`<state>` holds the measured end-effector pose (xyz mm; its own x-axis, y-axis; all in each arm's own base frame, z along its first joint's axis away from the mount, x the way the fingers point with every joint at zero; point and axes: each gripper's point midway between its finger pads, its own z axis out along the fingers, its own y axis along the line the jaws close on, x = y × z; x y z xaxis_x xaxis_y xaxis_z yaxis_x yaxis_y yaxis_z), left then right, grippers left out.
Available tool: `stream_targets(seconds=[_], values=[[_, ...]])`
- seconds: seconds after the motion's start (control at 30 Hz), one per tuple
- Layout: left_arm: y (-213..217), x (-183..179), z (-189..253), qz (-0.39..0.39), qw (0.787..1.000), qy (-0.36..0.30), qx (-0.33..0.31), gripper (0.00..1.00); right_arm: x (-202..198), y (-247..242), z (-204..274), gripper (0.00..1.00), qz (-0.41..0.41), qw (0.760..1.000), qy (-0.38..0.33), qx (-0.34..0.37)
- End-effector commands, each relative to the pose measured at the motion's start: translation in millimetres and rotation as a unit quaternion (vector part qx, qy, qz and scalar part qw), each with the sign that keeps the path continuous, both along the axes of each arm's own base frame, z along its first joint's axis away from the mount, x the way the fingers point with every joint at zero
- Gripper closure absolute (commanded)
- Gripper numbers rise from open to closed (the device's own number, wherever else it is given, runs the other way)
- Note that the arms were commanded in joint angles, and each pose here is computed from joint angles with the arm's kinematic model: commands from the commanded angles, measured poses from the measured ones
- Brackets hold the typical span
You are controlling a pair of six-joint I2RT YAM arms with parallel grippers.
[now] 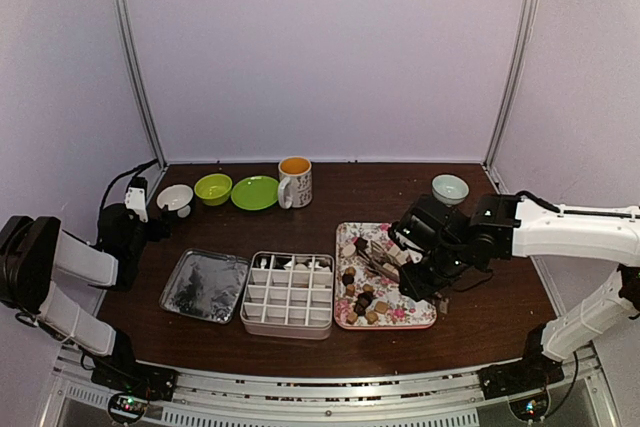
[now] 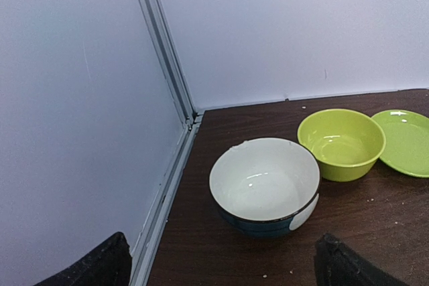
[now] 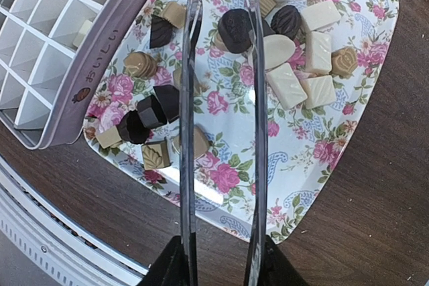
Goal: Pack the chocolate
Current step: Pick up the fake chocolate from the plate.
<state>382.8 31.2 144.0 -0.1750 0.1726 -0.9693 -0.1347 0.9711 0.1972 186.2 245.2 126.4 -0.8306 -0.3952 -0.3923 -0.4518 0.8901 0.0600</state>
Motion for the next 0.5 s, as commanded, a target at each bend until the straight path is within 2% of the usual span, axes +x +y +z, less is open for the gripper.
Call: stream_targets(seconds=[0.0, 0.47], values=[[3.1, 6.0, 21.3, 0.005, 0.999, -0.037, -0.002, 0.02, 5.2, -8.5, -7.8, 0.65, -0.015, 1.0, -0.011, -0.016], [3.0, 6.0, 21.3, 0.005, 0.999, -0.038, -0.002, 0.02, 5.6, -10.9, -16.7, 0.63, -0.014, 0.999, -0.007, -0.032]])
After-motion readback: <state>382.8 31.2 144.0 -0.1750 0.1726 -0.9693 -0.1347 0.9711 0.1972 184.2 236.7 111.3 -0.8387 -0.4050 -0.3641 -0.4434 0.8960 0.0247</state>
